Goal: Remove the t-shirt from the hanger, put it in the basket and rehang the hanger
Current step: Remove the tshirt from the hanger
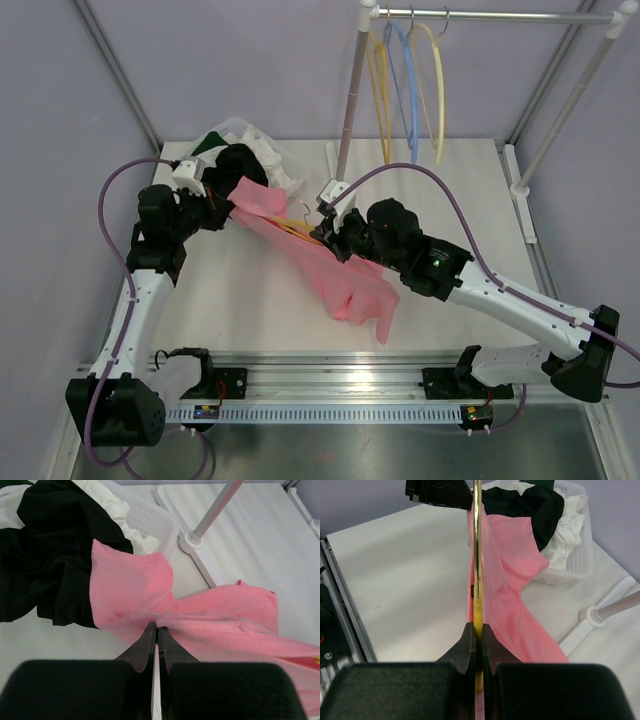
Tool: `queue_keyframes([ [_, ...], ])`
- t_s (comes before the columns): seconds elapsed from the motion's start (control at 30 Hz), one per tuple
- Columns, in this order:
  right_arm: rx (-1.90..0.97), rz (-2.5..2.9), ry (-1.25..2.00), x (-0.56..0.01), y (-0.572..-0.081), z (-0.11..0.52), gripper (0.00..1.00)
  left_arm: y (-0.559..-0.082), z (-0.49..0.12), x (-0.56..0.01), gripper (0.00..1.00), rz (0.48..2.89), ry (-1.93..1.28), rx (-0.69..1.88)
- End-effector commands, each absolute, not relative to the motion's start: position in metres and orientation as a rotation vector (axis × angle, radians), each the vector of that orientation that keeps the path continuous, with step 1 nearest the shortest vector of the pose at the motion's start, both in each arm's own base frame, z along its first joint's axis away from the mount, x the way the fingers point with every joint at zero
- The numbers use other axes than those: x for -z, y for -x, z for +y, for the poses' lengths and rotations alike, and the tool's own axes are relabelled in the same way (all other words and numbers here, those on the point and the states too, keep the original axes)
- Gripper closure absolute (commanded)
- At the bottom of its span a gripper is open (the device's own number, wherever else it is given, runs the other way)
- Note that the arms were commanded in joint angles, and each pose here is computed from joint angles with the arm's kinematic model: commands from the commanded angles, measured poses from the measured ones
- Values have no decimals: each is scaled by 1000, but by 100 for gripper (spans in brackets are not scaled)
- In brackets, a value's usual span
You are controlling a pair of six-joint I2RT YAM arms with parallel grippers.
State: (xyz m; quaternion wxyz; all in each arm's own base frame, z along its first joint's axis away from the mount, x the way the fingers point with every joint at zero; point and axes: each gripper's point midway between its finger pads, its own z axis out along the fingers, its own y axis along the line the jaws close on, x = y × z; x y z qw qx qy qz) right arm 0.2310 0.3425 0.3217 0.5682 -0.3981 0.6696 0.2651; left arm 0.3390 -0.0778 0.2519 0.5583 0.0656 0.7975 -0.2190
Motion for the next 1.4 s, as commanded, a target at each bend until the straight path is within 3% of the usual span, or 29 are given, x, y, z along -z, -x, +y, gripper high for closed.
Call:
queue_keyframes([
  [0.0,-614,1570,976,-333,-219,332,100,-351,-53,-285,100,1776,-109,390],
  [0.27,-691,1467,1019,-344,-198,325,100,-355,-49,-279,100,1819,-91,391],
  [0.43,-549,1554,903,-339,-224,311,100,-348,-58,-285,99,1781,-144,426],
  [0.5,-503,1565,878,-337,-233,311,100,-342,-67,-290,91,1753,-197,463],
  [0.57,-492,1560,870,-338,-236,312,100,-336,-70,-292,67,1733,-225,474],
  [0.63,-516,1538,872,-342,-235,316,100,-335,-71,-295,59,1715,-239,474],
  [0.77,-567,1495,873,-350,-229,319,100,-328,-78,-298,32,1693,-288,501],
  [0.8,-580,1481,869,-353,-227,319,100,-325,-81,-299,20,1684,-307,512],
  [0.83,-589,1477,873,-354,-226,320,100,-320,-88,-303,16,1655,-353,539],
  [1.13,-655,1516,900,-351,-220,331,100,-250,-130,-326,1,1335,-729,627],
  [1.37,-759,1521,980,-351,-206,348,100,-194,-152,-325,1,1101,-976,623],
])
